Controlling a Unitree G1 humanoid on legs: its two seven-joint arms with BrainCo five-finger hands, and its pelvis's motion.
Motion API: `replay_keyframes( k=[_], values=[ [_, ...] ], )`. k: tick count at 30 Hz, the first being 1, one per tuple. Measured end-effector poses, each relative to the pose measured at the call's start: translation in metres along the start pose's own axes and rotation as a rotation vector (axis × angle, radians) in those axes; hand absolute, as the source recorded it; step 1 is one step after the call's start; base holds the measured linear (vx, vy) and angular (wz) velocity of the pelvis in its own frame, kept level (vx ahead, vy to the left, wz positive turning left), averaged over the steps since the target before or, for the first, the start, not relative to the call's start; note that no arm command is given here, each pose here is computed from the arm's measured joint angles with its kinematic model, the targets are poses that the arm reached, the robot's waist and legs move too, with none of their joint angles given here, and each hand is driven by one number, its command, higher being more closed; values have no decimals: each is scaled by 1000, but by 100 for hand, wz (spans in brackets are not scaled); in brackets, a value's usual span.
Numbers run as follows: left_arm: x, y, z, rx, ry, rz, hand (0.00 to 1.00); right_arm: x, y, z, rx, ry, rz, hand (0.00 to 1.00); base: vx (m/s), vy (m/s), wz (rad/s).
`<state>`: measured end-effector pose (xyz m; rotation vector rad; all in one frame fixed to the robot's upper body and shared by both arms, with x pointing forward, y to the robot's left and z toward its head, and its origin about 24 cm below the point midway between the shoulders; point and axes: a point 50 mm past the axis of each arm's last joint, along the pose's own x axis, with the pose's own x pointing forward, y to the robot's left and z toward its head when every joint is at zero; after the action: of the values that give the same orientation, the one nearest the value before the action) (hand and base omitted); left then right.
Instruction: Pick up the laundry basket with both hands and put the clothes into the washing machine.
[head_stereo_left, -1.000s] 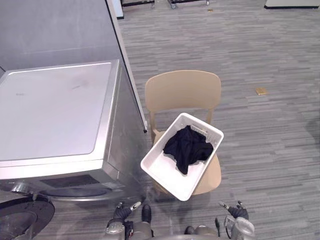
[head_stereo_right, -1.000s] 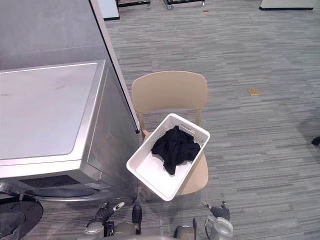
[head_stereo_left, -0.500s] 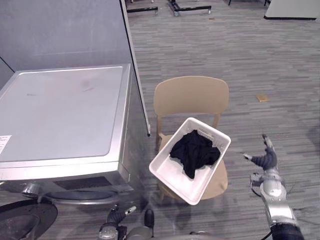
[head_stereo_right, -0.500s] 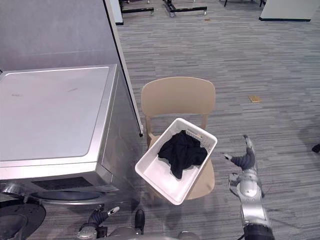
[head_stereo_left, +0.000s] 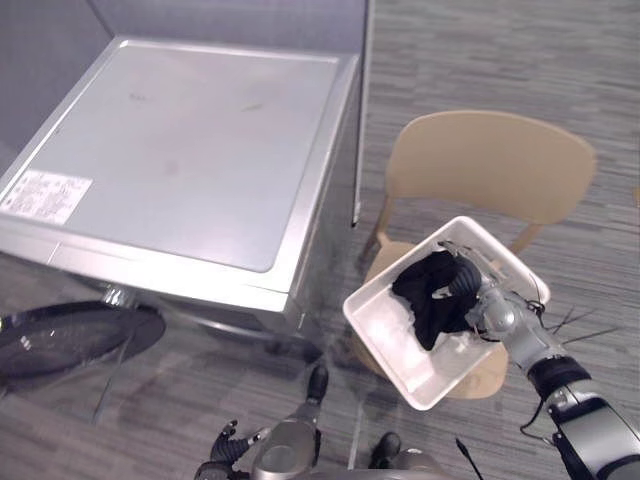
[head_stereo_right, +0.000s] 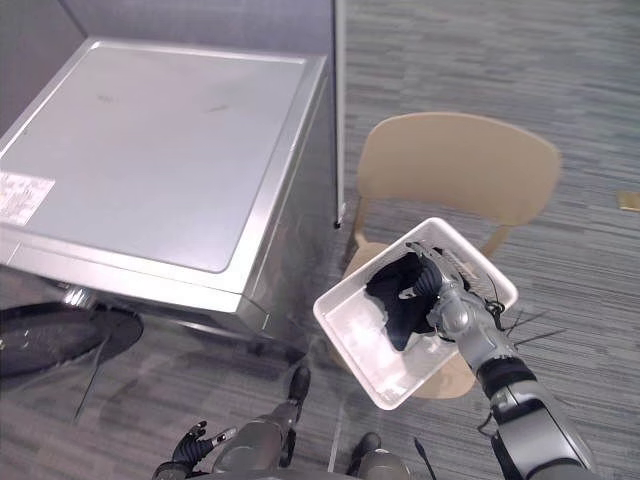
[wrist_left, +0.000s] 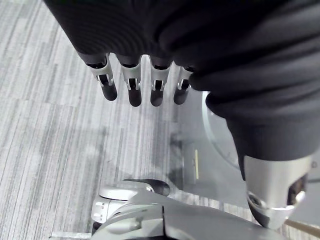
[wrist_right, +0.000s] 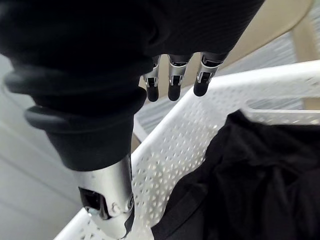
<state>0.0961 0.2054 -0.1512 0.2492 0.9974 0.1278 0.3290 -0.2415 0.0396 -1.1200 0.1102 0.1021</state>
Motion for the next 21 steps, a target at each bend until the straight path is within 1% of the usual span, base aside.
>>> replay_keyframes(
  k=[3,7,8,12,15,21],
  values=[
    [5,-3,17,14,-55,-12,0,13,-14,4,-61,10,-19,0,-55,31,37],
    [9,-2,36,1,-112,-1,0,31,-54,15,-102,26,-151,0,-110,41,13],
    [10,-2,38,-3,-117,5,0,32,-58,15,-114,35,-166,0,-121,10,14],
    [12,-4,57,-89,-167,12,0,39,-86,19,-162,72,-280,0,-115,-31,13],
    [13,-4,63,-136,-181,34,0,39,-92,19,-169,107,-331,0,-78,-102,20],
    [13,-6,66,-170,-181,50,0,42,-89,37,-67,70,-426,0,4,-101,-4]
  ],
)
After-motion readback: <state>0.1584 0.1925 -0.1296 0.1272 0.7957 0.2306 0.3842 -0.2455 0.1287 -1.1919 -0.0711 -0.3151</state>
